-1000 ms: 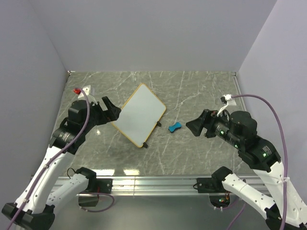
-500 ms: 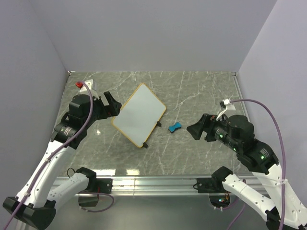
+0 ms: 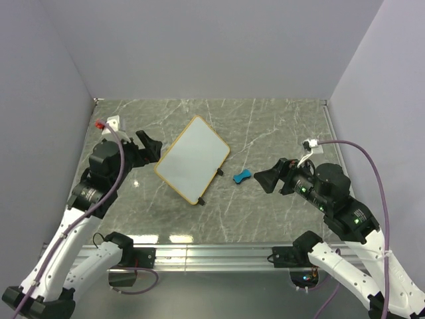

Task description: Erase the whiteboard

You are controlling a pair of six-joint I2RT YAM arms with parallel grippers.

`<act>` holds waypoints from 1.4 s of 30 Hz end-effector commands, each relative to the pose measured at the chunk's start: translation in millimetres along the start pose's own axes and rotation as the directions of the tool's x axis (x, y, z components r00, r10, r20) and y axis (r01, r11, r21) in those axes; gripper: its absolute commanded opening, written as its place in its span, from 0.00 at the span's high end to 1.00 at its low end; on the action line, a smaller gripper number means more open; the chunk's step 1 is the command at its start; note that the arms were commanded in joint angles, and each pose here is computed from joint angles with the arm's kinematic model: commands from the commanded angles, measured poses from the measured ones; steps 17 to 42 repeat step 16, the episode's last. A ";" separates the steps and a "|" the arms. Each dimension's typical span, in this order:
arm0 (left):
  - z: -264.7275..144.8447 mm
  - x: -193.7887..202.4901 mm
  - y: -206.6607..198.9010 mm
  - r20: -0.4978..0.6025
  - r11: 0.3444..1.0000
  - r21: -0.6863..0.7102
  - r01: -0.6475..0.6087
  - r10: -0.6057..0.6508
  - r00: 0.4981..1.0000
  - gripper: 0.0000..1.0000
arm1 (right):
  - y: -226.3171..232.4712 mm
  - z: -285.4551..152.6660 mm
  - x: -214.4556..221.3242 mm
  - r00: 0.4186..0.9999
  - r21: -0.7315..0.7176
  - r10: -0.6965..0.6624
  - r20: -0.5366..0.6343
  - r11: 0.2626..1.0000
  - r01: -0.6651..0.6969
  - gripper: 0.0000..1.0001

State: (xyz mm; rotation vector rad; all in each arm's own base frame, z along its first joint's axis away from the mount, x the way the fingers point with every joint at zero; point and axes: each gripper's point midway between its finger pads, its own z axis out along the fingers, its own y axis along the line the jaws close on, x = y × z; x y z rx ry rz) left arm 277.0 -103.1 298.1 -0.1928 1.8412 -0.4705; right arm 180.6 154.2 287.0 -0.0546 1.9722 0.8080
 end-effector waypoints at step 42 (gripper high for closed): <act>-4.9 -19.2 16.3 0.230 0.998 -0.021 -0.055 0.058 0.971 0.04 | -0.2 8.0 -36.9 0.985 0.022 -0.068 0.159 0.998 0.066 0.01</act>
